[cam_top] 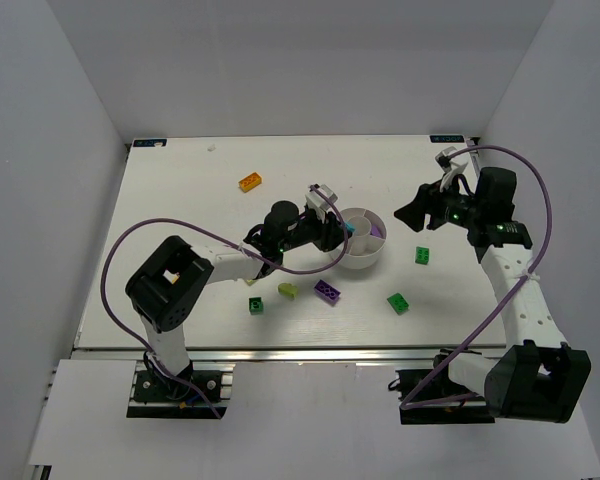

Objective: Sort the legos into containers by color

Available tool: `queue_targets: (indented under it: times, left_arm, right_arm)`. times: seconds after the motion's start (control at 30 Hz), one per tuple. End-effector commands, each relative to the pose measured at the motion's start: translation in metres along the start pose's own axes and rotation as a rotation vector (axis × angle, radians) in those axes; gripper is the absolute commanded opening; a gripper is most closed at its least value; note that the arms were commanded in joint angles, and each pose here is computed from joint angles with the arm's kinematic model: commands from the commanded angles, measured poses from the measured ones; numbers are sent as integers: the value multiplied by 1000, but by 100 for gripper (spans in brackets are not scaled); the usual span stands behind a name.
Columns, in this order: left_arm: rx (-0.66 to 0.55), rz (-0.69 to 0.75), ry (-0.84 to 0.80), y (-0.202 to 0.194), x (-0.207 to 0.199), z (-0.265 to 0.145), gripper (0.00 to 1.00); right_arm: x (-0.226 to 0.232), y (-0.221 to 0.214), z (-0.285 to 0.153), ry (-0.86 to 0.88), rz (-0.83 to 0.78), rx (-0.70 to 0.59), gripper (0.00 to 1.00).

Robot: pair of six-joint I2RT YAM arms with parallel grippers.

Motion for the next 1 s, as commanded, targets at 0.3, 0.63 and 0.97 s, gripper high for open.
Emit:
queue_targets:
  times: [0.3, 0.63, 0.97]
  left_arm:
    - [-23, 26, 41, 5, 5, -3, 47]
    - [-25, 37, 42, 10, 4, -4, 59]
    - [-149, 69, 110, 89, -12, -32, 24]
  right_arm:
    - [-3, 3, -3, 25, -2, -26, 66]
    - [-8, 3, -5, 17, 8, -26, 76]
    - [-52, 1, -8, -218, -88, 38, 65]
Point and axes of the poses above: each gripper's point midway between its finger pads, its own z axis out along the fingers, its own x axis along the line the jaws close on, y = z × x, the point moved 4 cm from there along -z, back along the fingers, and after that the axes turned 6 degrees about -z, right-handed, at the moved point
